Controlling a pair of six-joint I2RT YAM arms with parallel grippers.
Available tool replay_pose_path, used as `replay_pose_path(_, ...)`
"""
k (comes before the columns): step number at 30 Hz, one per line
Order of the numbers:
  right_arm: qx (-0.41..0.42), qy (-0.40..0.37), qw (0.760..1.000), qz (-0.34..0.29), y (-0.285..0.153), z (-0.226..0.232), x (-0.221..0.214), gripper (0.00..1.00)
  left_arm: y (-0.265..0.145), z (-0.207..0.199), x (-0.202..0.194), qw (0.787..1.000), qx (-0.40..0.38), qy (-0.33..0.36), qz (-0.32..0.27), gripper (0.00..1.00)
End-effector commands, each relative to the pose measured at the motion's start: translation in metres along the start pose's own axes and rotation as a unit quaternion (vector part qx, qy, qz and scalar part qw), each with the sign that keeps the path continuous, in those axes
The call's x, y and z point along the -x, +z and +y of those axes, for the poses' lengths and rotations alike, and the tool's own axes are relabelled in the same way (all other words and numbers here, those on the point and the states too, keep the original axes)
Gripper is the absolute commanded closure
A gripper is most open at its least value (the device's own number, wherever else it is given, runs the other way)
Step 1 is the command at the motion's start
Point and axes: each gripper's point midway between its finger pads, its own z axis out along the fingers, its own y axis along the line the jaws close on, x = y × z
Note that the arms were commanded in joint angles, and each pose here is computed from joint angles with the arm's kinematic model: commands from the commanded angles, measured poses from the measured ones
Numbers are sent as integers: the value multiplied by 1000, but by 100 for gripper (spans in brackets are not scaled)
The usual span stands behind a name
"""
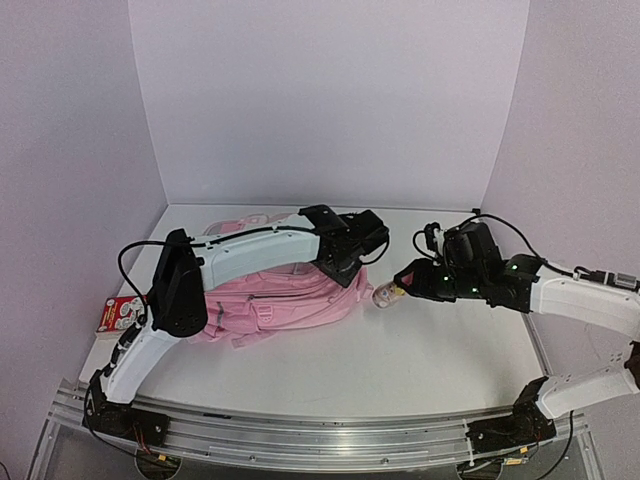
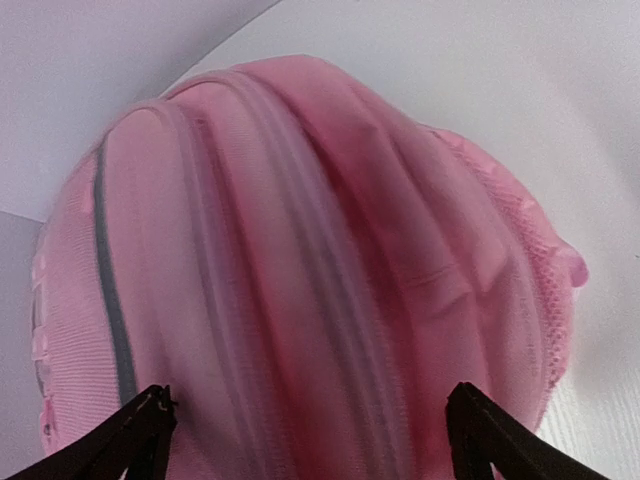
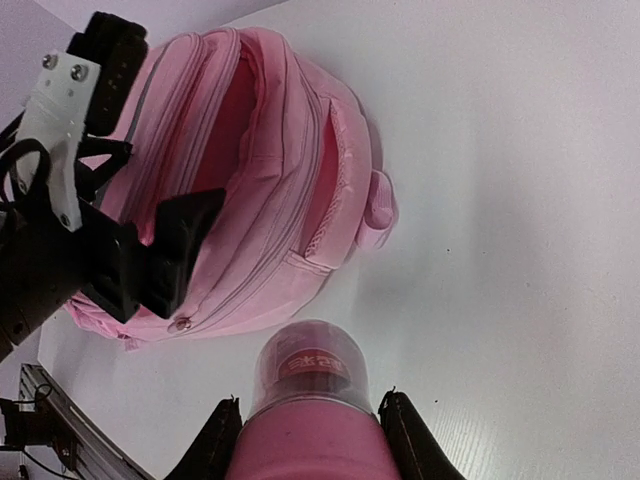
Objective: Pack the student bag
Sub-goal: Place the stationery in the student bag.
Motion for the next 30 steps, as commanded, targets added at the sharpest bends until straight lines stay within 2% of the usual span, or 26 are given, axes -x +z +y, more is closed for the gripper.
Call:
replay_pose_path(1, 22, 4, 999, -25, -1, 18, 23, 100, -16, 78, 7, 994, 91, -60, 2, 18)
replay_pose_path(3, 27, 4, 999, -21, 4, 22, 23, 100, -17, 87, 4, 993, 100, -65, 5, 35)
replay_pose_path(6, 39, 2, 999, -14, 12, 31, 26, 100, -23, 99, 0, 990, 107, -89, 10, 72)
replay_pose_path(8, 51, 4, 999, -18, 18, 39, 33, 100, -29, 99, 3, 990, 86, -109, 9, 91)
replay_pose_path(9, 63, 3, 998, -21, 20, 47, 39, 100, -34, 98, 7, 991, 69, -119, 3, 97)
replay_pose_path(14, 120, 15, 992, -26, 35, 85, 62, 100, -76, 109, 47, 979, -15, -191, -68, 100)
replay_pose_path(19, 197, 49, 979, -4, 62, 126, 75, 100, -126, 138, 78, 946, -105, -270, -142, 100)
replay_pose_path(23, 268, 90, 959, 8, 88, 164, 90, 100, -142, 149, 82, 927, -143, -304, -165, 100)
replay_pose_path(28, 313, 126, 941, 35, 138, 204, 105, 100, -140, 145, 77, 924, -153, -312, -157, 100)
replay_pose_path(29, 318, 127, 939, 44, 150, 211, 101, 97, -138, 145, 76, 923, -154, -315, -156, 100)
replay_pose_path(30, 321, 126, 937, 52, 162, 215, 97, 90, -137, 144, 75, 923, -155, -316, -155, 100)
